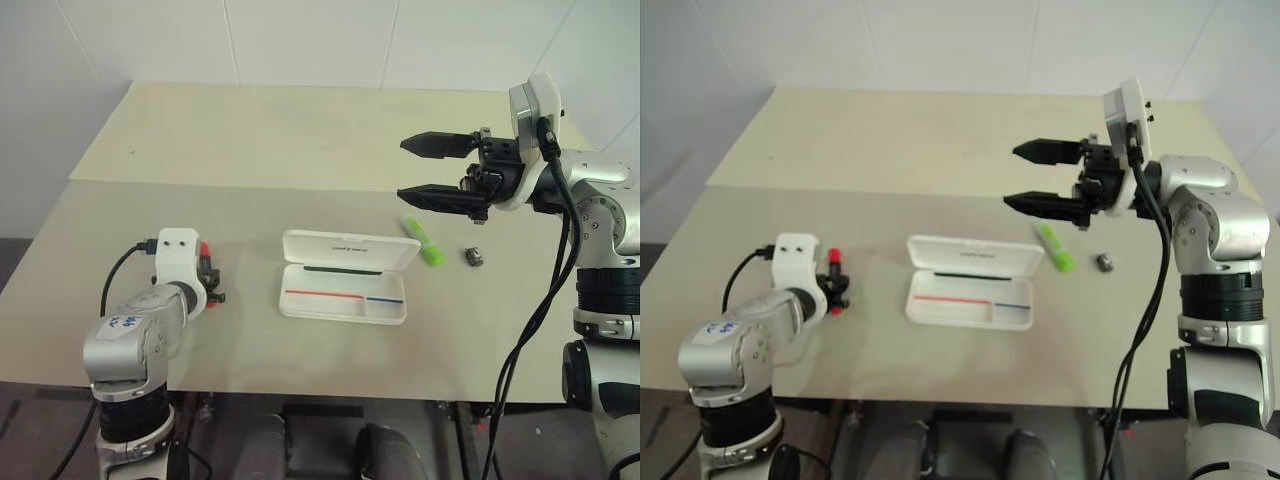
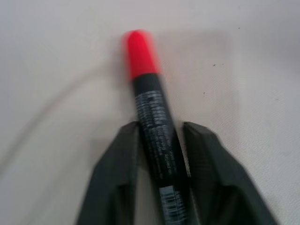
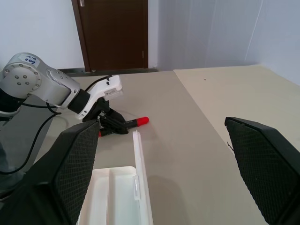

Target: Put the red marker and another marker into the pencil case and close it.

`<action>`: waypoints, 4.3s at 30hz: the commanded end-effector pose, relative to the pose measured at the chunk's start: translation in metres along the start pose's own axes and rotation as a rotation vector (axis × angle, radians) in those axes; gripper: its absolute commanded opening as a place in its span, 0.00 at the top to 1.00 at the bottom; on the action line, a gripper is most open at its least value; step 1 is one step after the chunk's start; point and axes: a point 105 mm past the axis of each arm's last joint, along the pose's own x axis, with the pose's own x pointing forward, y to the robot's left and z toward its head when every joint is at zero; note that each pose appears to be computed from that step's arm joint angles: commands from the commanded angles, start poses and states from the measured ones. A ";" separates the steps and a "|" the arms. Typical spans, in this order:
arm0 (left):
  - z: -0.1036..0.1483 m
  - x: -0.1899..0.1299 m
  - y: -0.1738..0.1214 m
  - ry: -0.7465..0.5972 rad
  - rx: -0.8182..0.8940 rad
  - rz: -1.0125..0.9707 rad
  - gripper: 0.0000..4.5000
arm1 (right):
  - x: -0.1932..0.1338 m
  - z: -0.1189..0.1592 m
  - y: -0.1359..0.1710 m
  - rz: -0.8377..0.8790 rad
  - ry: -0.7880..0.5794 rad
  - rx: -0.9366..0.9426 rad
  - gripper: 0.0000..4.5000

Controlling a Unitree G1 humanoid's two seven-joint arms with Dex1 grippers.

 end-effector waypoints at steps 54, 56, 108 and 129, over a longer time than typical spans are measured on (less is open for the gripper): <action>0.044 -0.019 -0.174 -0.364 1.257 -0.951 0.65 | -0.031 -0.043 0.076 -0.189 0.408 0.014 0.00; 0.044 -0.018 -0.174 -0.363 1.262 -0.944 0.51 | -0.031 -0.042 0.076 -0.195 0.405 0.016 0.00; 0.129 -0.095 -0.132 -0.465 0.771 -0.906 0.08 | -0.063 -0.168 -0.024 -0.731 0.475 0.355 0.00; 0.135 -0.090 -0.103 -0.468 0.834 -0.829 0.07 | -0.061 -0.135 -0.042 -0.721 0.384 0.223 0.76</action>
